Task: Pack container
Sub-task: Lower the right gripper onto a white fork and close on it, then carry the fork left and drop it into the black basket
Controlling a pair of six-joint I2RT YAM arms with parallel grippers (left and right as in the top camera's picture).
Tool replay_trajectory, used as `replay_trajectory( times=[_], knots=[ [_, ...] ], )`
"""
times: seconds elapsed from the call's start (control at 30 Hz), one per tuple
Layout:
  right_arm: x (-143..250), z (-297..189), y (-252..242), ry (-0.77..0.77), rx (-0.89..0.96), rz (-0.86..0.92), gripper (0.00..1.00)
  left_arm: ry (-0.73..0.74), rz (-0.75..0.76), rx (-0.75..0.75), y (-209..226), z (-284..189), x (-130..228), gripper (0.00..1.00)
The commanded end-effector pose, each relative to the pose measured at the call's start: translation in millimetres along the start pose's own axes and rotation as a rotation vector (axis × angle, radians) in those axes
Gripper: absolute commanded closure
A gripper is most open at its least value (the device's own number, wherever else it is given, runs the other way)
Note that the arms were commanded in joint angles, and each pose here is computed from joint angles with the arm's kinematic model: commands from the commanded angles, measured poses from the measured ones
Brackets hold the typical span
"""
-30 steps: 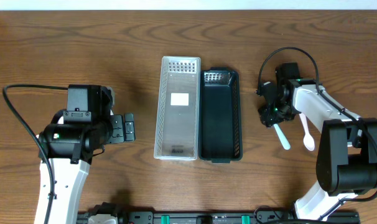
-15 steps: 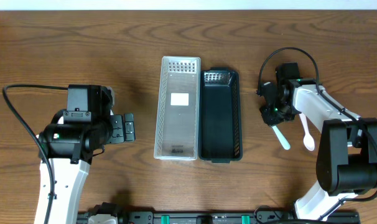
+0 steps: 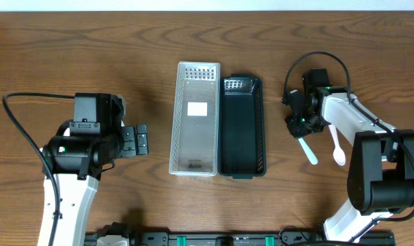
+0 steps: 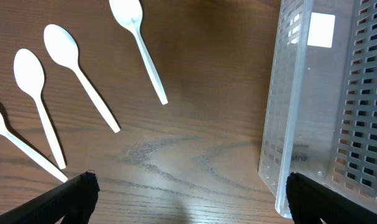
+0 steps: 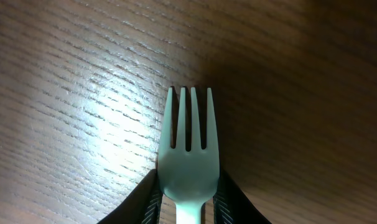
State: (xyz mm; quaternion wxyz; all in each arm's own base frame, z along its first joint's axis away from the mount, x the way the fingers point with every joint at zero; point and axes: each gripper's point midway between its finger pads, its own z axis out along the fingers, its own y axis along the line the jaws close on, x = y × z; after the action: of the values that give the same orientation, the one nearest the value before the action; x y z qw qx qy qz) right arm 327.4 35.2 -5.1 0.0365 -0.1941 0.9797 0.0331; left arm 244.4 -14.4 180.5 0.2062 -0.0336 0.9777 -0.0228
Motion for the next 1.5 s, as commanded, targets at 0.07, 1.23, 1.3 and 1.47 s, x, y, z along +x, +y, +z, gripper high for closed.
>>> replay_trajectory(
  times=[0.07, 1.23, 1.3, 1.47],
  knots=[
    [13, 13, 6, 0.072, -0.043, 0.116, 0.98, -0.011, -0.015, -0.002, 1, -4, -2, 0.02],
    [-70, -89, 155, -0.073, 0.048, 0.446, 0.99, -0.011, -0.015, -0.002, 1, -4, -2, 0.02],
    [-68, -78, 156, -0.051, 0.057, 0.423, 0.93, -0.011, -0.015, -0.002, 1, -4, -2, 0.02],
    [-73, -74, 157, -0.059, 0.056, 0.375, 0.71, -0.011, -0.015, -0.002, 1, -4, -2, 0.02]
  ],
)
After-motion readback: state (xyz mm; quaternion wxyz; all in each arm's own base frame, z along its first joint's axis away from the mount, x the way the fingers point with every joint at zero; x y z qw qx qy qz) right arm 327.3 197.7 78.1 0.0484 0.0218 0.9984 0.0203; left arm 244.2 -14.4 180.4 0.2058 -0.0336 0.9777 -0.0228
